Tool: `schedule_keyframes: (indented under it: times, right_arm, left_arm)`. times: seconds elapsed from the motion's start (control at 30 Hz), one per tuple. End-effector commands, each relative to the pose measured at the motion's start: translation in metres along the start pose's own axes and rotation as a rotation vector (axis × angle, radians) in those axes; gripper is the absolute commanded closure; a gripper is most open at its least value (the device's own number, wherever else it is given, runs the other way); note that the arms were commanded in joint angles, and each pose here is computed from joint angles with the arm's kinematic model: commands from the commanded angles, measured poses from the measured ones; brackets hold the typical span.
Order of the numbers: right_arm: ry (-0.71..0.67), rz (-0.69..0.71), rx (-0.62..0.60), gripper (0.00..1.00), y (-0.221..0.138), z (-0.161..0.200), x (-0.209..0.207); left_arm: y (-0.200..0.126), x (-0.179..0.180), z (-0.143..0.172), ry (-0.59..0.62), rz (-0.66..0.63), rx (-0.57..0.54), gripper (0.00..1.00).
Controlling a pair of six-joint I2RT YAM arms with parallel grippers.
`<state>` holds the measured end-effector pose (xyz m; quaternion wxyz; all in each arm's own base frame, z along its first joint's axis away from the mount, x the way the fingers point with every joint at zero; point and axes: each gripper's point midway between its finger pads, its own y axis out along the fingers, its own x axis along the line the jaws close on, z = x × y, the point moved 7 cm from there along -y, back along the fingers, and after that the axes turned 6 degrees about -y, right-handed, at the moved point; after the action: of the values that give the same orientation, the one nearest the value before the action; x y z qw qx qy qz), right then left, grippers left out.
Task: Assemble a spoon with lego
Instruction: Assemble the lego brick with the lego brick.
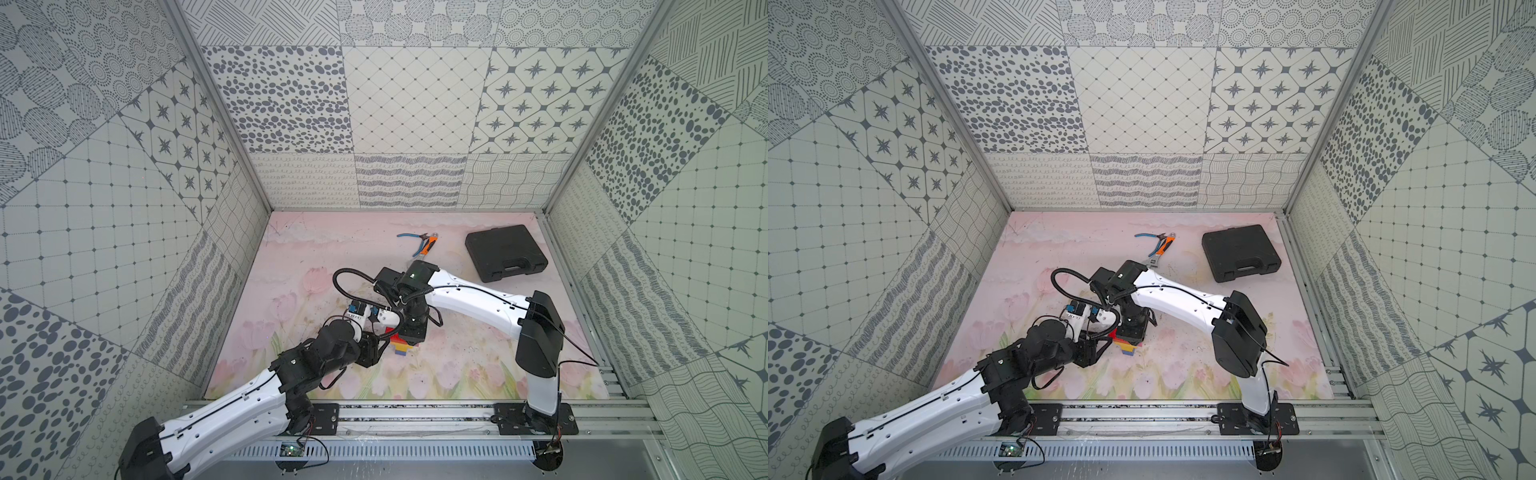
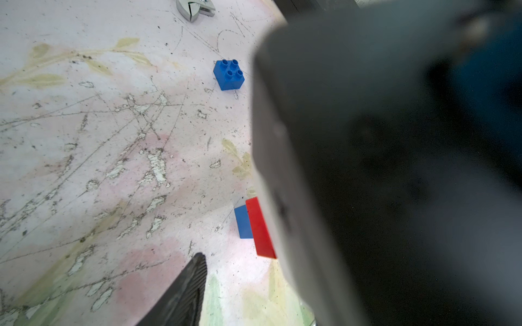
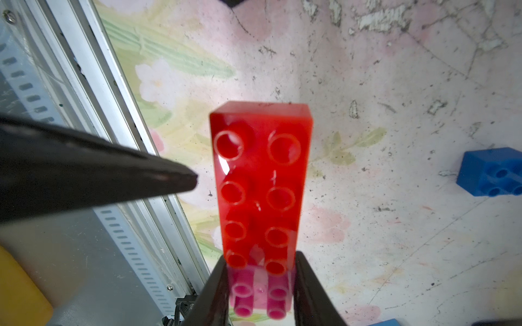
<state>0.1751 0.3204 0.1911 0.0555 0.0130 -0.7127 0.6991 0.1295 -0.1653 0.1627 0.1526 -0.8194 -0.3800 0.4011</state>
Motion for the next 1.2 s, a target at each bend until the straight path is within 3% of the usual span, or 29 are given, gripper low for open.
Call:
schedule_keyframes:
  times: [0.0,0.8,1.17]
  right_arm:
    - [0.002,-0.020,0.005,0.77,0.024,-0.016,-0.002]
    - [0.026,0.079,-0.118,0.41,-0.024,-0.022,-0.008]
    - [0.066,0.054,-0.418,0.33,-0.094,-0.021,0.005]
  left_arm:
    - [-0.002,-0.007,0.000,0.031,0.037,-0.001,0.40]
    - [-0.008,-0.006,-0.002,0.036,0.025,-0.019,0.36]
    - [-0.025,-0.006,-0.006,0.035,0.034,-0.068,0.23]
